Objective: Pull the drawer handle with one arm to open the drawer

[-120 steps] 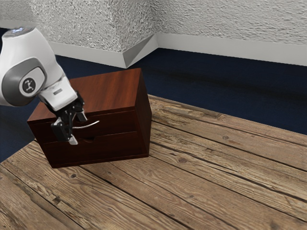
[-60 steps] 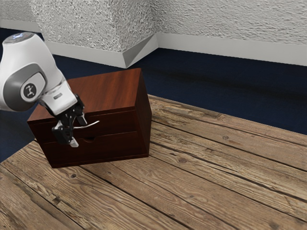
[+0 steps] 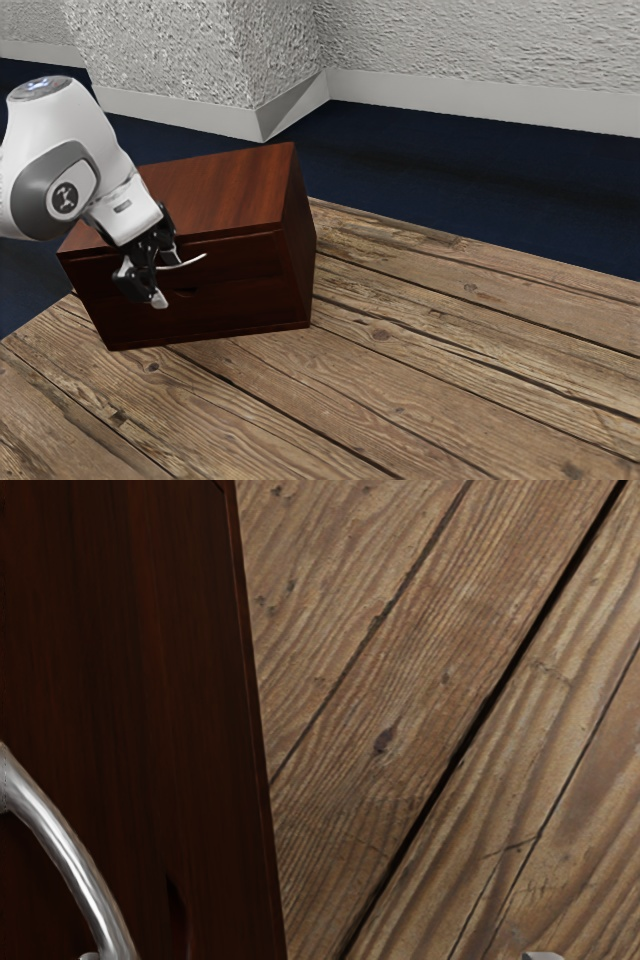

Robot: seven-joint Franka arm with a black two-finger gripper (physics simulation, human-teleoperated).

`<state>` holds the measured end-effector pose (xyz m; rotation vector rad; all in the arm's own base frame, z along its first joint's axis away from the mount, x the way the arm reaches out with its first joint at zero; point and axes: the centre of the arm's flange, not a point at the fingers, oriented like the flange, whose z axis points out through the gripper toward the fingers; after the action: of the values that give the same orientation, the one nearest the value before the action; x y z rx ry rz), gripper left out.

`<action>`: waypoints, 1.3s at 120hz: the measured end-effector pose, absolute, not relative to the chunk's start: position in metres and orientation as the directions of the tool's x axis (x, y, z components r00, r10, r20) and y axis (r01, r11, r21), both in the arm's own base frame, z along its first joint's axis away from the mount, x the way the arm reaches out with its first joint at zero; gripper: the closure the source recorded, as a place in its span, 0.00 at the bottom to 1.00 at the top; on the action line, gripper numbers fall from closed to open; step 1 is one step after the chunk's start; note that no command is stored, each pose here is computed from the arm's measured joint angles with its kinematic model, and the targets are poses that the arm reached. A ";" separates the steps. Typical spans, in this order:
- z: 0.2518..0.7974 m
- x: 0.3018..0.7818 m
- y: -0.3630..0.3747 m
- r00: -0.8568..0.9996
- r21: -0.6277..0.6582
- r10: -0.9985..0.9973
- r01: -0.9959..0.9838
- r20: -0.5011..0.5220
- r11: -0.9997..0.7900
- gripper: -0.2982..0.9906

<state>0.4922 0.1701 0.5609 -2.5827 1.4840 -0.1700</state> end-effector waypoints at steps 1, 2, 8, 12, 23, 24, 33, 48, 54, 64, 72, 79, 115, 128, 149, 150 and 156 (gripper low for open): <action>0.561 0.492 0.170 0.502 -0.193 -0.865 -0.847 0.020 -0.496 0.39; 0.561 0.492 0.170 0.502 -0.193 -0.865 -0.846 0.020 -0.496 0.39; 0.561 0.491 0.170 0.503 -0.195 -0.864 -0.846 0.021 -0.497 0.41; 0.562 0.489 0.169 0.503 -0.195 -0.864 -0.845 0.023 -0.497 0.42; 0.558 0.482 0.166 0.503 -0.190 -0.864 -0.846 0.026 -0.499 0.42; 0.558 0.481 0.166 0.503 -0.189 -0.864 -0.846 0.026 -0.499 0.42; 0.559 0.474 0.164 0.504 -0.191 -0.863 -0.845 0.031 -0.500 0.44; 0.565 0.459 0.160 0.505 -0.201 -0.862 -0.841 0.043 -0.502 0.47; 0.566 0.454 0.159 0.505 -0.202 -0.862 -0.840 0.047 -0.503 0.47; 0.565 0.446 0.157 0.505 -0.201 -0.862 -0.840 0.052 -0.504 0.47; 0.564 0.440 0.155 0.504 -0.200 -0.862 -0.840 0.055 -0.504 0.46; 0.563 0.434 0.153 0.503 -0.201 -0.862 -0.840 0.058 -0.504 0.46; 0.562 0.412 0.138 0.489 -0.214 -0.869 -0.844 0.071 -0.492 0.46; 0.563 0.404 0.132 0.485 -0.222 -0.871 -0.844 0.077 -0.489 0.46; 0.562 0.389 0.127 0.482 -0.227 -0.872 -0.842 0.086 -0.489 0.45; 0.562 0.389 0.127 0.482 -0.227 -0.872 -0.842 0.087 -0.489 0.45; 0.561 0.385 0.124 0.481 -0.228 -0.873 -0.843 0.088 -0.487 0.45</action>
<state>0.3852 0.1244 0.5607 -2.5677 1.4995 -0.2879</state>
